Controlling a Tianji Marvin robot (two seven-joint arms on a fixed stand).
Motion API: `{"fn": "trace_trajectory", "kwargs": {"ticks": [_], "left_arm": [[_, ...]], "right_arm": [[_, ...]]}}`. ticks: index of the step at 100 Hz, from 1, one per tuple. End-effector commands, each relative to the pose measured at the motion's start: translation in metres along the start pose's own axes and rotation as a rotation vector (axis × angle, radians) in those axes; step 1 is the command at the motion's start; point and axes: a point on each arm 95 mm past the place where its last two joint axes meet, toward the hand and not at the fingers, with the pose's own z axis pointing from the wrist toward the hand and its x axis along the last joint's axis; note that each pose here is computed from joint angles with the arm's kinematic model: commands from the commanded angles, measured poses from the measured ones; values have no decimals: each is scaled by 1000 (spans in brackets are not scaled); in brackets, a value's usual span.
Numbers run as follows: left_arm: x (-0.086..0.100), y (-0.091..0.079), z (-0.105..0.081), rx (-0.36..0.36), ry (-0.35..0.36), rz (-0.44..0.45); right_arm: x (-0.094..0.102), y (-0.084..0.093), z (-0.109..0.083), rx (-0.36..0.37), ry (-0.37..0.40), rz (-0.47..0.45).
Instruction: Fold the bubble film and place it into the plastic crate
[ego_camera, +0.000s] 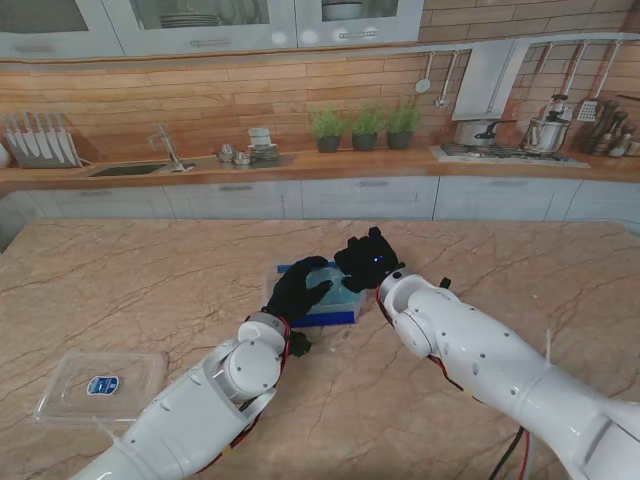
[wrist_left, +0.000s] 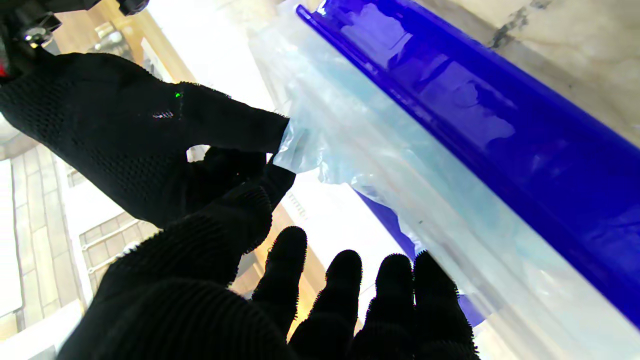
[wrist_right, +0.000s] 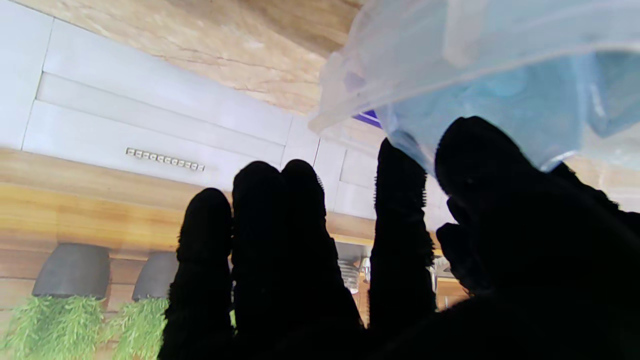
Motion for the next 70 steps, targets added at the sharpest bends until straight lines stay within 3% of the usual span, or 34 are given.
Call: {"fn": "trace_trajectory", "kwargs": {"ticks": [1,70], "left_arm": [[4,1,-3,11,14,-9],[12,-11,-13,63,60,-36]], "right_arm": [[4,3,-2,-14,10,-4],[-1,20,-15,-69,4,-19]]}}
